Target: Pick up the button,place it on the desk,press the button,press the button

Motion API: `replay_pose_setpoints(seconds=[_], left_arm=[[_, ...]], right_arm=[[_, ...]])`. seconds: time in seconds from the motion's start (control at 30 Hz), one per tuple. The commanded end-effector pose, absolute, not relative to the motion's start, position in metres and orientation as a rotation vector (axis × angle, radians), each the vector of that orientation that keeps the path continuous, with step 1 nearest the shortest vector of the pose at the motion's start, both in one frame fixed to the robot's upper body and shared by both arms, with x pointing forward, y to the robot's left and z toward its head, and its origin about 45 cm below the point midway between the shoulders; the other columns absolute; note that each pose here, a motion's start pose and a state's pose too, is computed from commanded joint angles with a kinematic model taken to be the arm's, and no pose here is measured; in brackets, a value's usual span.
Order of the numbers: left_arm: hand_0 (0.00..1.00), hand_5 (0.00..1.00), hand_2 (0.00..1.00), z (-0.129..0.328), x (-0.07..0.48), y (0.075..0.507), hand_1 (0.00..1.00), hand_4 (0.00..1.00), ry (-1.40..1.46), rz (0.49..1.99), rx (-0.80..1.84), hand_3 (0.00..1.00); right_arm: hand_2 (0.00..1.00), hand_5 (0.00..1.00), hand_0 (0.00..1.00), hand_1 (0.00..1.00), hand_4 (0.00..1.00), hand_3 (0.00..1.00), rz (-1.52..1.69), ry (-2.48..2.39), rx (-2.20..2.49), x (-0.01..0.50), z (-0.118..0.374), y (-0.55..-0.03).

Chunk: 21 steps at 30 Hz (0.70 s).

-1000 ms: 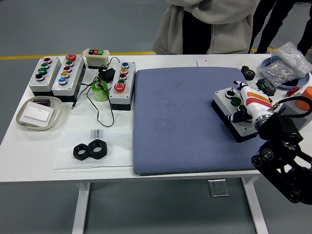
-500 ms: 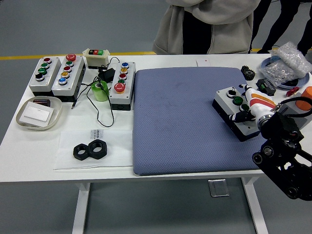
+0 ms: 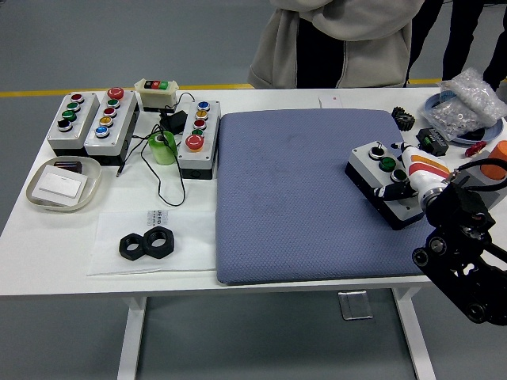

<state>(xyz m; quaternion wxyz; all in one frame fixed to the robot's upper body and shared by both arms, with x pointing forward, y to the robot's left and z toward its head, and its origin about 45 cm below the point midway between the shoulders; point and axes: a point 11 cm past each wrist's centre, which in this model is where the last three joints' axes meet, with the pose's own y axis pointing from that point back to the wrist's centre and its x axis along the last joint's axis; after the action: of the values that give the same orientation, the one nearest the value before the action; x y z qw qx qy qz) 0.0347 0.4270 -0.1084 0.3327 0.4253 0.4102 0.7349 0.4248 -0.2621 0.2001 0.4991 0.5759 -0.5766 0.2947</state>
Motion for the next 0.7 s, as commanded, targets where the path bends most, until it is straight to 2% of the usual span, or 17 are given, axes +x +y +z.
replay_pose_setpoints(seconds=[0.17,0.2,0.33,0.37,0.57,0.6,0.7], left_arm=[[0.687,0.998,0.891,-0.1085,0.0343,0.4269,0.83,0.645,1.072,1.919,1.112,0.825],[0.687,0.998,0.891,-0.1085,0.0341,0.4268,0.83,0.645,1.073,1.919,1.113,0.825],[0.687,0.998,0.891,-0.1086,0.0337,0.4268,0.83,0.645,1.072,1.917,1.116,0.825],[0.685,0.998,0.891,-0.1085,0.0337,0.4268,0.83,0.646,1.072,1.917,1.116,0.825],[0.685,0.998,0.891,-0.1085,0.0329,0.4273,0.83,0.646,1.071,1.915,1.12,0.825],[0.686,0.998,0.891,-0.1085,0.0327,0.4273,0.83,0.646,1.072,1.915,1.121,0.826],[0.686,0.998,0.891,-0.1085,0.0324,0.4274,0.83,0.646,1.072,1.915,1.122,0.826]], right_arm=[[0.64,0.156,0.684,0.558,0.968,0.918,0.706,-1.378,1.383,0.425,0.1984,-0.2636],[0.575,0.159,0.607,0.492,0.969,0.911,0.704,-1.374,1.382,0.425,0.1978,-0.264],[0.575,0.159,0.607,0.492,0.969,0.911,0.7,-1.365,1.382,0.4247,0.1962,-0.265],[0.546,0.156,0.576,0.464,0.965,0.901,0.7,-1.364,1.383,0.4246,0.1959,-0.2651],[0.546,0.156,0.576,0.464,0.965,0.901,0.706,-1.341,1.403,0.4235,0.1934,-0.2656],[0.541,0.173,0.582,0.466,0.965,0.862,0.71,-1.332,1.409,0.4231,0.193,-0.2657],[0.541,0.173,0.582,0.466,0.965,0.862,0.724,-1.303,1.426,0.4223,0.1924,-0.2665]])
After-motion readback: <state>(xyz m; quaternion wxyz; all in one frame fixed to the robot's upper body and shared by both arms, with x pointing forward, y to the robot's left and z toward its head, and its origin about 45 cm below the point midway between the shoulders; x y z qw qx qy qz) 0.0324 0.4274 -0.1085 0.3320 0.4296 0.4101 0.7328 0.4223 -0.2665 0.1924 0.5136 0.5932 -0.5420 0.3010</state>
